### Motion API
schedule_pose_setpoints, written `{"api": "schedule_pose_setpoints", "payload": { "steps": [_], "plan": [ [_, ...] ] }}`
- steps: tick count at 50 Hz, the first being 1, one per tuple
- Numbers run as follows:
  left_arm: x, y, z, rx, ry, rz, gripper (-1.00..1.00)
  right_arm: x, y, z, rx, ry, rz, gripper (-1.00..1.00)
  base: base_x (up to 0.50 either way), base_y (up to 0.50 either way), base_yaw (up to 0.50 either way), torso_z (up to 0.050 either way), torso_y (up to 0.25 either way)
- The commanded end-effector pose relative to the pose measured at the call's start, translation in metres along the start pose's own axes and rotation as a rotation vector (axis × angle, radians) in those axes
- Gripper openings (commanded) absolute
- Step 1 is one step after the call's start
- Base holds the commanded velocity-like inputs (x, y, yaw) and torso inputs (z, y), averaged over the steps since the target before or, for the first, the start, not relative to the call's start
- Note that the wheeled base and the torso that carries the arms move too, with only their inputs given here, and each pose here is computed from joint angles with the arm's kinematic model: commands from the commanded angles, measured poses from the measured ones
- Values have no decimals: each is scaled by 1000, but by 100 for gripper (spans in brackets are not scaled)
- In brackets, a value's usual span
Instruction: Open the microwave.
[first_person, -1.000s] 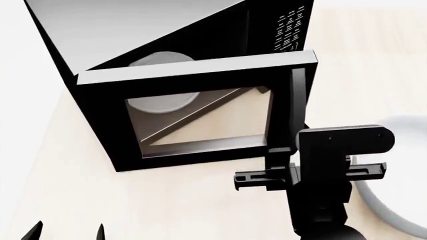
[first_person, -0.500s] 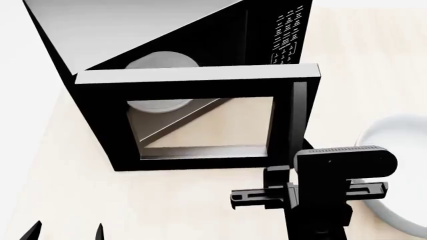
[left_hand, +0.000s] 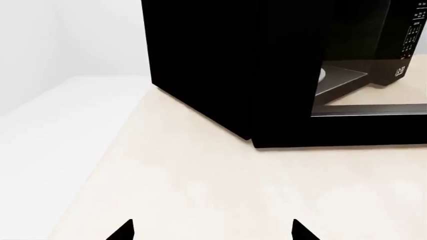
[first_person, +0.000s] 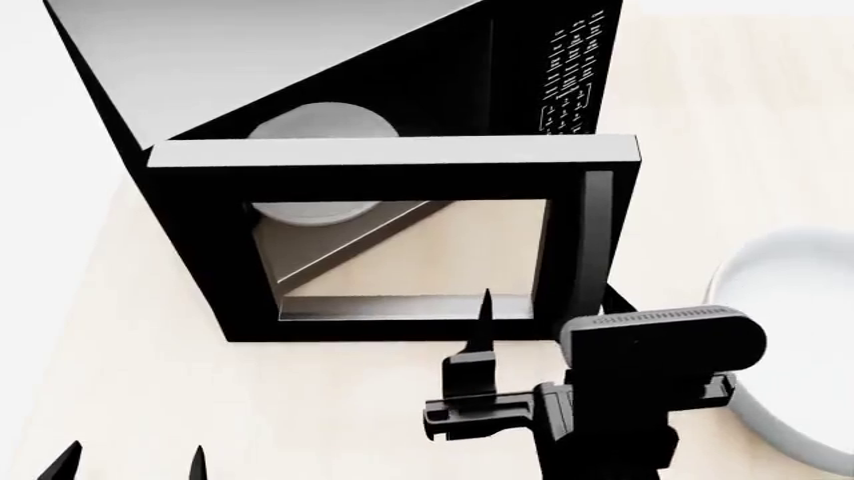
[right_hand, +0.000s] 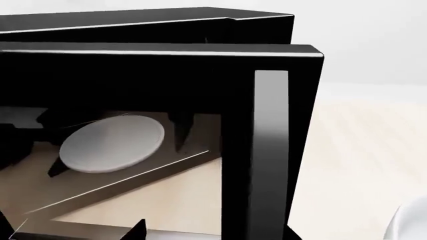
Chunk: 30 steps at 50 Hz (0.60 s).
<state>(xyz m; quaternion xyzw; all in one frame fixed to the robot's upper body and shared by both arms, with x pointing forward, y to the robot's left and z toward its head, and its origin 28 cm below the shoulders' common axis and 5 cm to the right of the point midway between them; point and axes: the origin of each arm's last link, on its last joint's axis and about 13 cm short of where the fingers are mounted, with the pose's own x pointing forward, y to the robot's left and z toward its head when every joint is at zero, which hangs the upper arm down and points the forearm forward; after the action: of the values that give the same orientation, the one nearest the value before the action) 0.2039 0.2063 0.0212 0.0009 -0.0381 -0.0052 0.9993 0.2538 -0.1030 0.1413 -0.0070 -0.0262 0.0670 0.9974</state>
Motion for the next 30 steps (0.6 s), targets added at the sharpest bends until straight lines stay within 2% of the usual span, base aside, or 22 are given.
{"api": "schedule_pose_setpoints", "payload": {
  "steps": [1,17,30],
  "plan": [
    [-2,0,-3,-10,27,-2,100,-2,15,12,93,-71,149,100,0,0,0,0,0],
    [-1,0,-4,-10,27,-3,100,-1,-4,14,98,-92,68,100,0,0,0,0,2],
    [-1,0,-3,-11,27,-3,100,-5,-11,16,98,-102,48,100,0,0,0,0,0]
  ]
}}
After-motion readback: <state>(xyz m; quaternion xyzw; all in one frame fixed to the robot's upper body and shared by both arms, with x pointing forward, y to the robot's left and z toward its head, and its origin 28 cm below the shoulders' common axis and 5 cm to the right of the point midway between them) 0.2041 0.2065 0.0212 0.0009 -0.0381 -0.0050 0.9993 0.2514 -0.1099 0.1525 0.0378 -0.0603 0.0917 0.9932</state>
